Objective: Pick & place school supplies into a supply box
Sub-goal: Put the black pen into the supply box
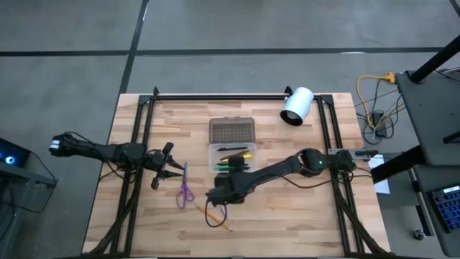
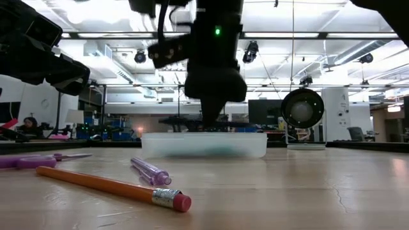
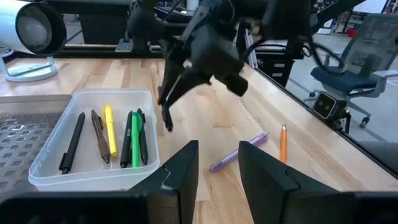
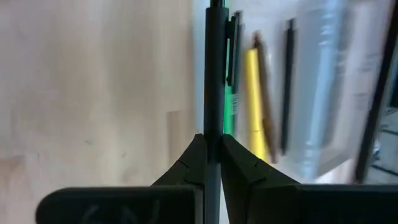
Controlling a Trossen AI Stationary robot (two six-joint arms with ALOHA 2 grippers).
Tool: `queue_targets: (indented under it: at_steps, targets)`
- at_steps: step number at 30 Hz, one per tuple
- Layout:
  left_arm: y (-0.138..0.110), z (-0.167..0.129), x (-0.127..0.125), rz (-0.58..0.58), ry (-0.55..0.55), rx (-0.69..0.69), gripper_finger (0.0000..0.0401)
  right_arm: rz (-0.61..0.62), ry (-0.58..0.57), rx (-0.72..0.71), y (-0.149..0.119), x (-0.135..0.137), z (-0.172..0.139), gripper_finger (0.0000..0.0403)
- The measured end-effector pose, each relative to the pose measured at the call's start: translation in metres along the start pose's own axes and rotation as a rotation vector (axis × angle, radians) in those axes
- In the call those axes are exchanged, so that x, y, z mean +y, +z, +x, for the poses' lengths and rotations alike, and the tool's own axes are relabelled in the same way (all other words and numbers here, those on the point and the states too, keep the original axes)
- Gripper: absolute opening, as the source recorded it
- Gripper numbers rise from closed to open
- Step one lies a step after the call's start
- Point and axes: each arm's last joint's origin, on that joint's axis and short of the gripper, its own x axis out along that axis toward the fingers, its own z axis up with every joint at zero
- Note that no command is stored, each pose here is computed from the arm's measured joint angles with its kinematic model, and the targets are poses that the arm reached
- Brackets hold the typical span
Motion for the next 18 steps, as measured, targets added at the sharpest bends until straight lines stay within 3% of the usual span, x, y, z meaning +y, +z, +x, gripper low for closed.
queue_targets:
  at_steps: [8,18]
  targets:
    - [0.000,0.000,0.000,0.000,0.000,0.000,0.0099,-0.068,-0.104,-0.043,0.001,-0.010,-0.006,0.0012]
    - [0.000,0.000,0.000,0.000,0.000,0.000,0.0099,-0.107,-0.207,0.009,-0.004,-0.019,0.018,0.0013]
